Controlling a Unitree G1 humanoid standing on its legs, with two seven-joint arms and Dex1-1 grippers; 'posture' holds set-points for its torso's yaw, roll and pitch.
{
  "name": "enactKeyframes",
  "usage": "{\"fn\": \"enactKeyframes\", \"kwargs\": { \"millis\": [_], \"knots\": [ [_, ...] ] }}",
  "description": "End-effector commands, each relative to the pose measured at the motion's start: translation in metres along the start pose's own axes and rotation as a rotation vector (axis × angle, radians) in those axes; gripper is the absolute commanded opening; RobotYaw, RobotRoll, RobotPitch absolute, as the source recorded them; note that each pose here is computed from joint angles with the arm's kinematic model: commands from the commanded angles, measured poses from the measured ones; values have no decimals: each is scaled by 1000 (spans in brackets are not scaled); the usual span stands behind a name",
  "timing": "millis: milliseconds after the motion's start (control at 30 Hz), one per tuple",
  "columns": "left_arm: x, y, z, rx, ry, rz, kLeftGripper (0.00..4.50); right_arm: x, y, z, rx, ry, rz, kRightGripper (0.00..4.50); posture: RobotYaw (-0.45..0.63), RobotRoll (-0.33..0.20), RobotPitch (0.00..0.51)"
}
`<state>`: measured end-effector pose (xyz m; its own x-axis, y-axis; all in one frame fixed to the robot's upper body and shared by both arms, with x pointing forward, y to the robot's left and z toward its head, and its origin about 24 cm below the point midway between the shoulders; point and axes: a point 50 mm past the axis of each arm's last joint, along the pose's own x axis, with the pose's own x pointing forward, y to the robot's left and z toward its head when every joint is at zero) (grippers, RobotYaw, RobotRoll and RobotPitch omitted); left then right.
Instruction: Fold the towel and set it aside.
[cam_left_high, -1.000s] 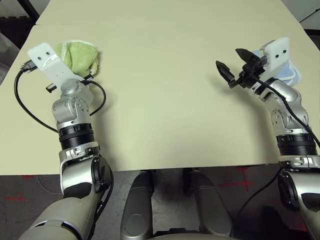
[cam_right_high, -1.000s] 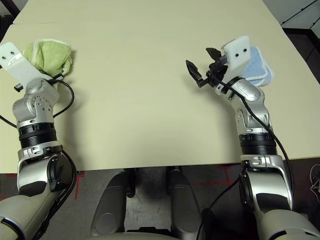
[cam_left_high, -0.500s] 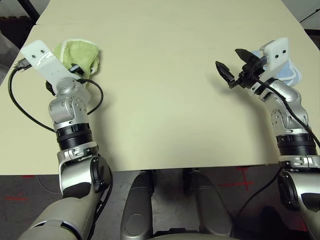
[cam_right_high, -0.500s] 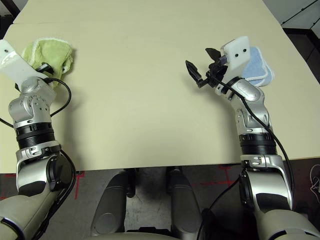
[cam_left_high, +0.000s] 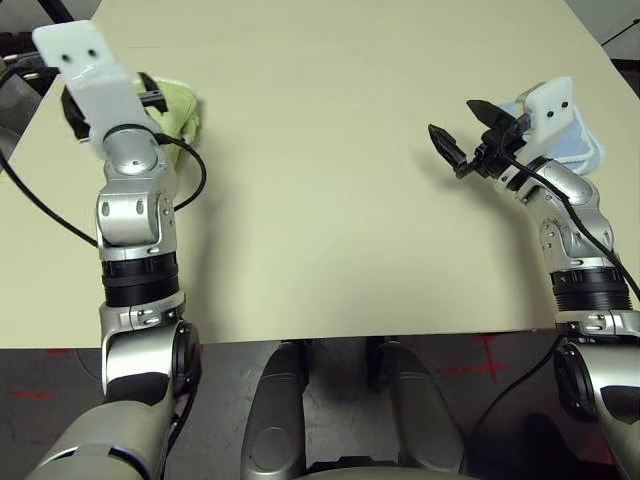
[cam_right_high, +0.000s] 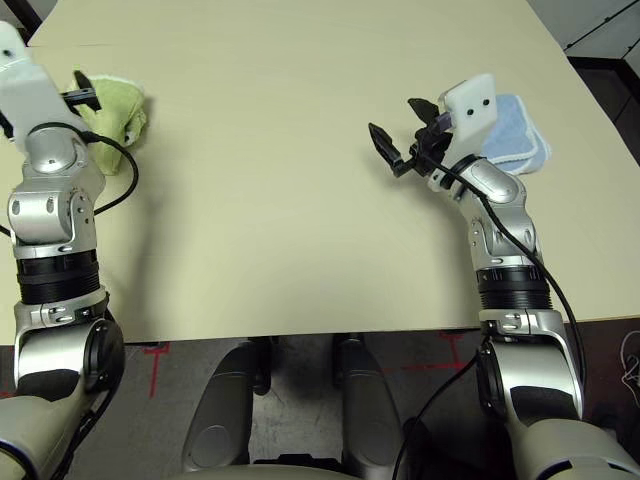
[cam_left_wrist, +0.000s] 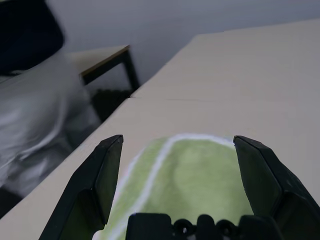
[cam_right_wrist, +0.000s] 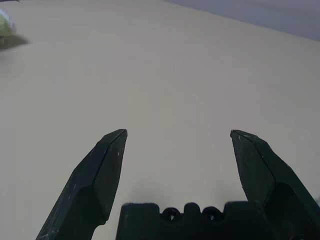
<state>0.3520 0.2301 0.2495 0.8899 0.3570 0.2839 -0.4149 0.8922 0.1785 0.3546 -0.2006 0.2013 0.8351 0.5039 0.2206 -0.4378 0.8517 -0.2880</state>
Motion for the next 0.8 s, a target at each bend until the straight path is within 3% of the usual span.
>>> {"fn": "enactKeyframes", "kwargs": {
  "millis": [33, 200, 333, 467, 600, 800],
  "knots": [
    [1, -6, -19, 43, 40, -89, 4483, -2, 0, -1, -2, 5, 0, 4500, 2, 0, 295],
    [2, -10, -27, 52, 61, -128, 4483, -2, 0, -1, -4, 5, -1, 4500, 2, 0, 295],
    [5, -2, -74, 130, 231, -188, 4483, -6, -1, 0, -13, 5, -12, 4500, -34, 0, 289],
    [7, 1, -87, 121, 296, -199, 4483, -7, -2, 0, -15, 10, -14, 4500, -34, 0, 289],
    [7, 2, -91, 126, 306, -206, 4483, -5, -2, 2, -15, 8, -15, 4500, -30, 0, 288],
    [10, 3, -79, 45, 251, -203, 4483, -3, 0, 4, -12, -6, -19, 4500, -29, 0, 286]
  ]
}}
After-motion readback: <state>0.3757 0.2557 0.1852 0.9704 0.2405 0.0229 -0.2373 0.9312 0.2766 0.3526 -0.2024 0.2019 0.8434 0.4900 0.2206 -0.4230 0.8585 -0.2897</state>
